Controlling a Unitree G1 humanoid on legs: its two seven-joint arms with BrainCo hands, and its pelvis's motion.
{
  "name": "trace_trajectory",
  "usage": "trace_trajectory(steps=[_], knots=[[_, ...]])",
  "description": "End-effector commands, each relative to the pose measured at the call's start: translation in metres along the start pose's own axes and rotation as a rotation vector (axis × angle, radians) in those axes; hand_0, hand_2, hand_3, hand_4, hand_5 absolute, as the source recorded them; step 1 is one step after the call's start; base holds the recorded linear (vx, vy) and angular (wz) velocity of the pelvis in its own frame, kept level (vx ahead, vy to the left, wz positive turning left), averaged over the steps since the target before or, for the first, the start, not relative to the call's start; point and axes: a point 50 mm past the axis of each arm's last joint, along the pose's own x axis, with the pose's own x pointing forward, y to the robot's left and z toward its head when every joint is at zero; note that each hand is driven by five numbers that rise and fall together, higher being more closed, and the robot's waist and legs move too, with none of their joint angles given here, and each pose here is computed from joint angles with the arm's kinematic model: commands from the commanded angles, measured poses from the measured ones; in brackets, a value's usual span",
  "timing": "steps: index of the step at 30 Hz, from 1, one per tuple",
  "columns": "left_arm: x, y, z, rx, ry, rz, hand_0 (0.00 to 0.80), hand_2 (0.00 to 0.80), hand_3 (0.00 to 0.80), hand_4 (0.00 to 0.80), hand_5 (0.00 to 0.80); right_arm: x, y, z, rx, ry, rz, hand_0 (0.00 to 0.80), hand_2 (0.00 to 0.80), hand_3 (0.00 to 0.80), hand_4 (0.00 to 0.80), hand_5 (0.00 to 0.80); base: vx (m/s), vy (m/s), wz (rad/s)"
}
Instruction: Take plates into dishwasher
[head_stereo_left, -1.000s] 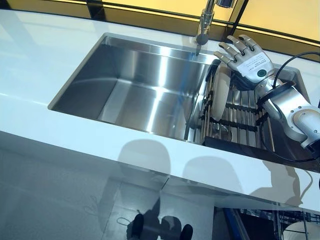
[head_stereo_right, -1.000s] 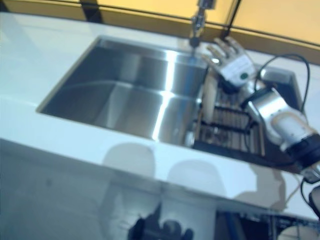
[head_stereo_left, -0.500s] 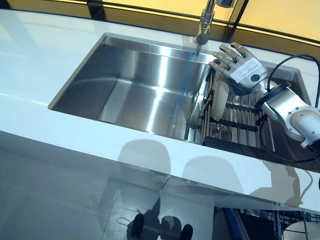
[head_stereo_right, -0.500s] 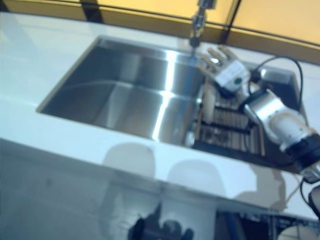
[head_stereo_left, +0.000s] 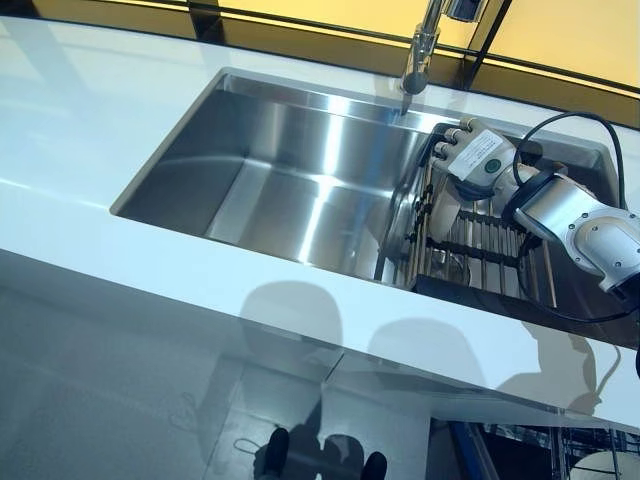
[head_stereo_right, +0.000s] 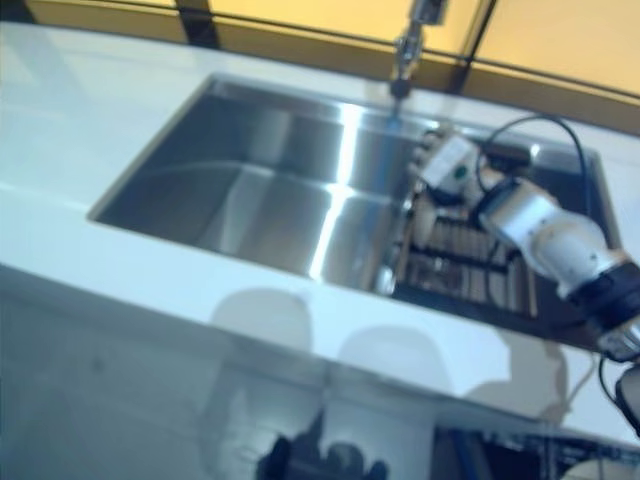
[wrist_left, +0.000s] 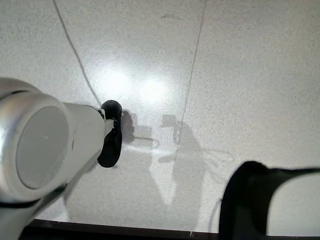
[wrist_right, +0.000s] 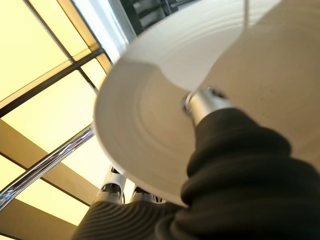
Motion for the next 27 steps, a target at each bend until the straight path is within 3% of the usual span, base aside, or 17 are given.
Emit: trace_trajectory(steps=[1, 15, 27], knots=[[-0.002, 0.008, -0.008, -0.012, 0.027, 0.011, 0.0, 0.0, 0.0, 0.0, 0.0, 0.005, 0.007, 0.017, -0.035, -0.093, 0.061, 0.8, 0.8, 0.8, 0.8, 0.8, 0.0, 0.0, 0.0], [-0.002, 0.009, -0.011, -0.01, 0.032, 0.013, 0.0, 0.0, 0.0, 0.0, 0.0, 0.002, 0.013, 0.011, -0.059, -0.064, 0.052, 0.8, 0.8, 0.8, 0.8, 0.8, 0.0, 0.0, 0.0], [-0.004, 0.011, -0.028, -0.011, 0.071, 0.036, 0.0, 0.0, 0.0, 0.0, 0.0, -0.015, 0.021, -0.036, 0.102, 0.173, 0.01, 0.8, 0.8, 0.8, 0.8, 0.8, 0.025, 0.009, -0.01]])
